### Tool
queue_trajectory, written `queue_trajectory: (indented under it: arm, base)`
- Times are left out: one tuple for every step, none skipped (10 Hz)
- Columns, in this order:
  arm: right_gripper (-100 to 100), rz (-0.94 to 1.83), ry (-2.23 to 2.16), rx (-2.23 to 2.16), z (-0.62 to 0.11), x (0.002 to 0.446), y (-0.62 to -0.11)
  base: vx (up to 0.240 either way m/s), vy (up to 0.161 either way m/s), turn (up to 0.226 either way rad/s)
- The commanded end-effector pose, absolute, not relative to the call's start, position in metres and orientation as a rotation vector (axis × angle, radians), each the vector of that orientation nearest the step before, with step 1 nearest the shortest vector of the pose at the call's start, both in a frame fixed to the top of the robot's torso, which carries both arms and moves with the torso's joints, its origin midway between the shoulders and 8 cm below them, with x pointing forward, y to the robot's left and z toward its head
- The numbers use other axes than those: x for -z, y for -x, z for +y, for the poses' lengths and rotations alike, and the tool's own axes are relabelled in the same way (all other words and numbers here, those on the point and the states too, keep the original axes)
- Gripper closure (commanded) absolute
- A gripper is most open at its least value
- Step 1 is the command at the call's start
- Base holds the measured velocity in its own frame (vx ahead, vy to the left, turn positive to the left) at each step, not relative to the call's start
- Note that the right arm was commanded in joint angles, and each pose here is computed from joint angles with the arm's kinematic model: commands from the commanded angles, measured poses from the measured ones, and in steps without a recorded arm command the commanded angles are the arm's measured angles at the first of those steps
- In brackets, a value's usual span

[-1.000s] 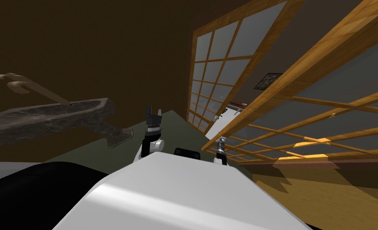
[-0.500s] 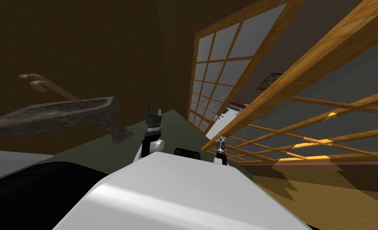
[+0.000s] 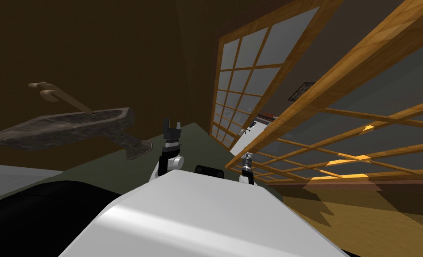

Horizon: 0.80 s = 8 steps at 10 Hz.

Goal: Pull the door open

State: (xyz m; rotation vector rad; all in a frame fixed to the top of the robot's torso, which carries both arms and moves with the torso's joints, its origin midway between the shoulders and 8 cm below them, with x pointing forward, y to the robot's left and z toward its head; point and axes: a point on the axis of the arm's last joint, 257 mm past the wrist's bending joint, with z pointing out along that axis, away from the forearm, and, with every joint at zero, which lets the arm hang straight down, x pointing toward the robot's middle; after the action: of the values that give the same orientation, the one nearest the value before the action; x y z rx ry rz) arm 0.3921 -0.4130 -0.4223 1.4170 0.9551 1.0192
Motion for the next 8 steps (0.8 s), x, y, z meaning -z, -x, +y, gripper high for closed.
queue_trajectory:
  arm:
    - [100, 0.940, -1.454, -0.999, -0.4281, 0.4301, -0.3822]
    - [100, 0.912, -1.477, -1.035, -0.4276, 0.4288, -0.3841]
    - [100, 0.893, -1.491, -1.059, -0.4272, 0.4276, -0.3859]
    - [100, 0.884, -1.500, -1.070, -0.4272, 0.4276, -0.3859]
    - [100, 0.884, -1.500, -1.070, -0.4272, 0.4276, -0.3859]
    - [100, 0.884, -1.500, -1.070, -0.4272, 0.4276, -0.3859]
    - [100, 0.855, -1.522, -1.106, -0.4267, 0.4263, -0.3878]
    - [100, 0.856, -1.524, -1.104, -0.4268, 0.4272, -0.3871]
  base:
    - [-0.042, -0.011, 0.039]
    - [-0.061, -0.022, 0.065]
    - [-0.087, -0.050, 0.106]
    - [-0.051, -0.036, 0.055]
    - [-0.018, -0.002, -0.001]
    - [-0.001, 0.011, -0.017]
    - [-0.023, -0.005, 0.048]
    - [-0.044, -0.016, 0.038]
